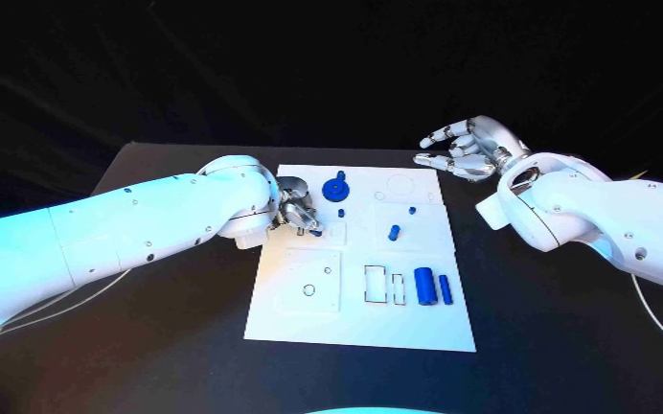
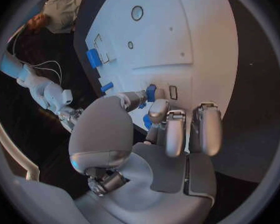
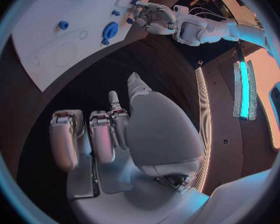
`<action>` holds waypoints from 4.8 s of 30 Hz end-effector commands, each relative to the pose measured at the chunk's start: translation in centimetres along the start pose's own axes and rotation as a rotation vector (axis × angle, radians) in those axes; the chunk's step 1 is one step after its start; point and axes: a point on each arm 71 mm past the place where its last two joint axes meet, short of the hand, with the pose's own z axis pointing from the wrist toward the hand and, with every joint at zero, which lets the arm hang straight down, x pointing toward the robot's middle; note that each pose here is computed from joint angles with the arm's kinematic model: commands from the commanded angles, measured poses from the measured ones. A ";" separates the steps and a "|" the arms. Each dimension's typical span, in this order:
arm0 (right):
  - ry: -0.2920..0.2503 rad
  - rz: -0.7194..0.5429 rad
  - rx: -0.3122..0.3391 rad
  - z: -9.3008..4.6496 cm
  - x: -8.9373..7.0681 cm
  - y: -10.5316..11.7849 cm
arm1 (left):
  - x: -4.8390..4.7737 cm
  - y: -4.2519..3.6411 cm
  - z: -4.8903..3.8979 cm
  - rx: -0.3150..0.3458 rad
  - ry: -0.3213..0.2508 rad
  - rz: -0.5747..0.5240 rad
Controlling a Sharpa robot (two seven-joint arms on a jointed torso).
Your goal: Assemble the parts on the task board
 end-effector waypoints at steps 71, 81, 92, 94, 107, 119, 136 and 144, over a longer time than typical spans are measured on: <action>0.002 -0.001 -0.012 0.0 -0.1 -0.1 | 0.45 -0.42 0.79 -0.001 0.055 -0.014; 0.001 -0.001 -0.012 0.0 -0.1 -0.1 | 0.35 -0.21 0.85 -0.006 0.052 -0.017; -0.004 -0.002 -0.009 0.0 -0.2 -0.2 | 0.19 0.14 0.84 -0.012 0.046 -0.021; -0.005 -0.003 -0.008 0.0 -0.2 -0.2 | 0.16 0.23 0.81 -0.013 0.044 -0.022; -0.010 -0.004 -0.006 0.0 -0.2 -0.4 | -0.40 0.47 -0.10 0.000 0.024 -0.046; -0.014 -0.006 -0.002 0.1 -0.4 -0.5 | -2.83 0.83 -1.38 0.017 -0.017 -0.119; -0.018 -0.008 0.003 0.2 -0.5 -0.7 | -6.95 2.89 -0.87 -0.050 -0.106 -0.104; -0.017 -0.008 0.003 0.2 -0.5 -0.7 | -7.39 3.33 -0.37 -0.076 -0.093 -0.083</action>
